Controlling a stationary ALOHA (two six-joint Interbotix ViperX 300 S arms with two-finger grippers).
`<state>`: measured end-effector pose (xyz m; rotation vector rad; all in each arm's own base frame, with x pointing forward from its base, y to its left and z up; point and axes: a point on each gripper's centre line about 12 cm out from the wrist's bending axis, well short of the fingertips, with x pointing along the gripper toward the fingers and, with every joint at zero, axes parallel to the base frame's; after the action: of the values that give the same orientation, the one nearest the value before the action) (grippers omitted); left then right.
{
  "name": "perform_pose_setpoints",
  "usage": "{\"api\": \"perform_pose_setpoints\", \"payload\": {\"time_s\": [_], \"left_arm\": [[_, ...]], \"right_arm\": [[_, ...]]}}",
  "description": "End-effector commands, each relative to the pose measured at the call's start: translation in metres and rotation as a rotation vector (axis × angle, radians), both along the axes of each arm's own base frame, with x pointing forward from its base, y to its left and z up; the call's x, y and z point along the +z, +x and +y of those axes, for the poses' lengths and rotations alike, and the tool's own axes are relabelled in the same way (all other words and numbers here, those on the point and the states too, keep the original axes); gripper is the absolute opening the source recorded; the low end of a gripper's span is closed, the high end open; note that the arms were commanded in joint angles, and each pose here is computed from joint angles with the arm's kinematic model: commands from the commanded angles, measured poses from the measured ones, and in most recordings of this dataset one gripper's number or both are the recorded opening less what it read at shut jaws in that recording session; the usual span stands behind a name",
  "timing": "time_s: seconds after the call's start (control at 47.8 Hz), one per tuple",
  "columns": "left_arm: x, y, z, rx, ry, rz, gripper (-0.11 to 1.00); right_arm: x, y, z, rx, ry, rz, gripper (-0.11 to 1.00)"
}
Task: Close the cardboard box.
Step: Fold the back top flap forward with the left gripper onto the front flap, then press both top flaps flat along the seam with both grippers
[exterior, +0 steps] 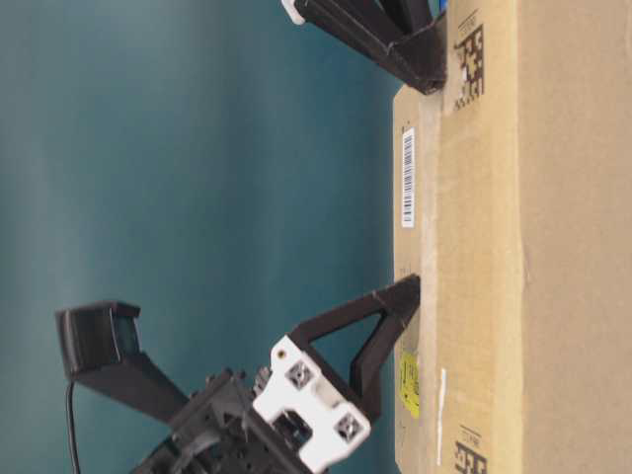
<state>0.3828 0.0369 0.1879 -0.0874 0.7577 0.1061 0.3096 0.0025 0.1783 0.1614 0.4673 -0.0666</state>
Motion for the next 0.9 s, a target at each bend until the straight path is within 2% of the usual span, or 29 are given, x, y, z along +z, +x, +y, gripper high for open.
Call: {"api": "perform_pose_setpoints", "payload": {"time_s": [0.0,0.314,0.711,0.878], "left_arm": [[0.012,-0.002,-0.004,-0.008,0.004,-0.052,0.0],[0.012,-0.004,-0.004,-0.007,0.006,-0.07,0.0],[0.012,-0.003,-0.004,-0.008,0.007,-0.076,0.0],[0.012,-0.003,-0.006,-0.013,0.007,-0.081,0.0]], "right_arm": [[0.01,0.005,-0.005,-0.016,-0.004,-0.04,0.0],[0.01,0.005,-0.023,-0.075,-0.005,-0.042,0.0],[0.002,0.003,-0.026,-0.083,-0.007,-0.016,0.0],[-0.006,0.004,-0.034,-0.11,-0.001,0.008,0.0]]}}
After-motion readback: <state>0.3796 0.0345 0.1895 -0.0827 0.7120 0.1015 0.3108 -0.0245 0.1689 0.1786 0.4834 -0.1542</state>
